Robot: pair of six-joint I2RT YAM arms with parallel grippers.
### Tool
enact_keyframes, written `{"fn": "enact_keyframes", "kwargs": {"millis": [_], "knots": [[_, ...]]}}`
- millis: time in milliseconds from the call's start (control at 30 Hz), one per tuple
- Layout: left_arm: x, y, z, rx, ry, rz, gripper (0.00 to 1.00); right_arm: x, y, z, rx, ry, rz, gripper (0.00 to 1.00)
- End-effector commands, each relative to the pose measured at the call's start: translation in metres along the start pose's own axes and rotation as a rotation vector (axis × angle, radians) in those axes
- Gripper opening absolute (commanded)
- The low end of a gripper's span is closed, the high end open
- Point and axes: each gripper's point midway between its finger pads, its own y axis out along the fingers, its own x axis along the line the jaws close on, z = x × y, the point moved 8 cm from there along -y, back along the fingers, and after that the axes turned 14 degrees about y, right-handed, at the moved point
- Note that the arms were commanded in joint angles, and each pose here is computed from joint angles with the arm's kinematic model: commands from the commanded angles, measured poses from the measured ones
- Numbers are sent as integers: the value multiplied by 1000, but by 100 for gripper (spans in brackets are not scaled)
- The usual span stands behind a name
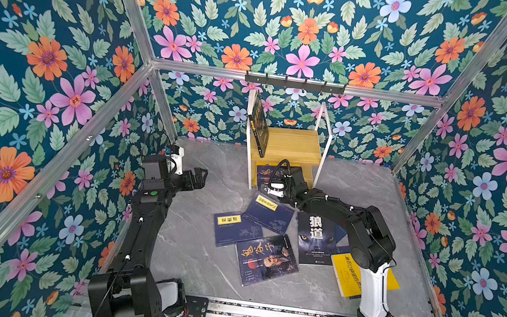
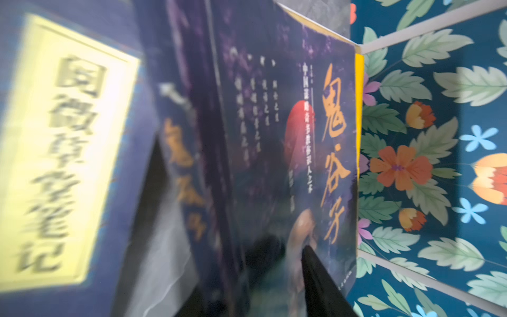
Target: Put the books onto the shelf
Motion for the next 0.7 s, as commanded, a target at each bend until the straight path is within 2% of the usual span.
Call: {"fn": "enact_keyframes", "kwargs": {"millis": [0, 400, 567, 667], "knots": [[1, -1, -6, -21, 2, -5, 100, 6, -15, 0, 13, 22, -107, 47], [0, -2, -5, -24, 0, -3, 100, 5, -10, 7, 44, 14, -111, 47], [-1, -4, -6, -30, 0, 2, 100, 8, -12, 13, 52, 25, -149, 52], [0, -2, -6, -21, -2, -7, 100, 4, -7, 16, 68, 25, -120, 52]]}}
